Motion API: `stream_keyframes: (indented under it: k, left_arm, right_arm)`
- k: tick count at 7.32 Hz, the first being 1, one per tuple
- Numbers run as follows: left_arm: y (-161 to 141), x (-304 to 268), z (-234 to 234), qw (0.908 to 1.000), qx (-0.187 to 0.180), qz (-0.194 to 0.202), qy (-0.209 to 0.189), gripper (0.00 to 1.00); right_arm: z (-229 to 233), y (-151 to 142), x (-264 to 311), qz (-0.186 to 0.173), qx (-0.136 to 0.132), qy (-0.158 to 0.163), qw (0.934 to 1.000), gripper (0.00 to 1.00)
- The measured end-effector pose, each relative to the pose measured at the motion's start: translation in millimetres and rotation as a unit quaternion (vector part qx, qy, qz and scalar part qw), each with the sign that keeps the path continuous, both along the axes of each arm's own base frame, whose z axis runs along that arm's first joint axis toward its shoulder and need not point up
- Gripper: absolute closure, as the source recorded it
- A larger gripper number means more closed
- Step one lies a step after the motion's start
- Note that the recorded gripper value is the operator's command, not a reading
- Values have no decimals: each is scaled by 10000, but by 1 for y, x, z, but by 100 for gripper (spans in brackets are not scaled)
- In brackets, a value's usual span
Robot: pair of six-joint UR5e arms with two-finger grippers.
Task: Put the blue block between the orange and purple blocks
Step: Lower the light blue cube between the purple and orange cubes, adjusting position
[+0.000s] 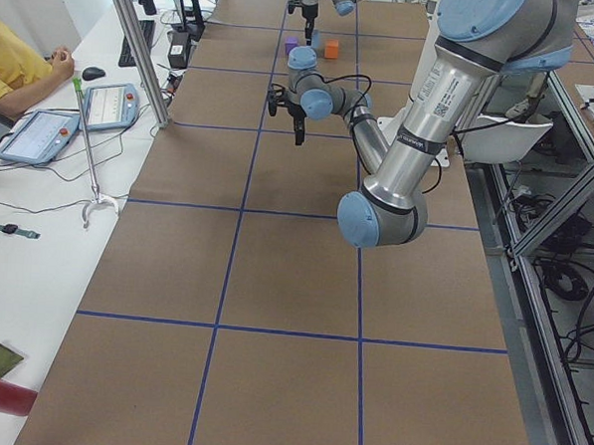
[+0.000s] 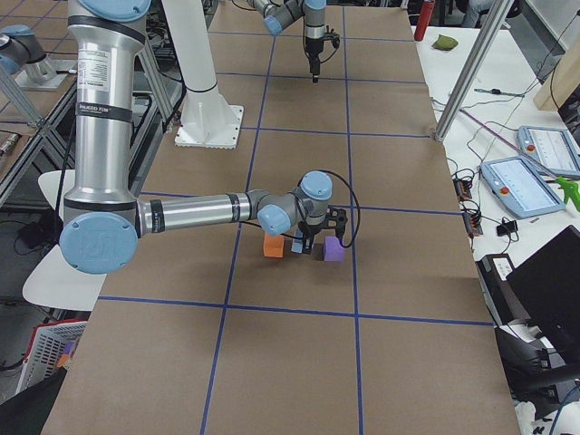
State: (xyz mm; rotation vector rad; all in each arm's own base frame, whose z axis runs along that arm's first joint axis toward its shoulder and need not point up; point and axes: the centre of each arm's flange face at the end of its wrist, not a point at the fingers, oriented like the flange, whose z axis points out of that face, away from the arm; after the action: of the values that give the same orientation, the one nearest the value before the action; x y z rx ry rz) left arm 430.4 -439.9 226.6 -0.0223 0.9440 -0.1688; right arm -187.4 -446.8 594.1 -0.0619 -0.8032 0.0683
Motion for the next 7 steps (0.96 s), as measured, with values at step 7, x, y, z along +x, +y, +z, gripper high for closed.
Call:
stream_keyframes:
  k: [7]
  left_arm:
    - [0, 0, 1, 10000, -7, -1, -6, 0]
  right_arm:
    - [5, 3, -31, -193, 179, 254, 9993, 100]
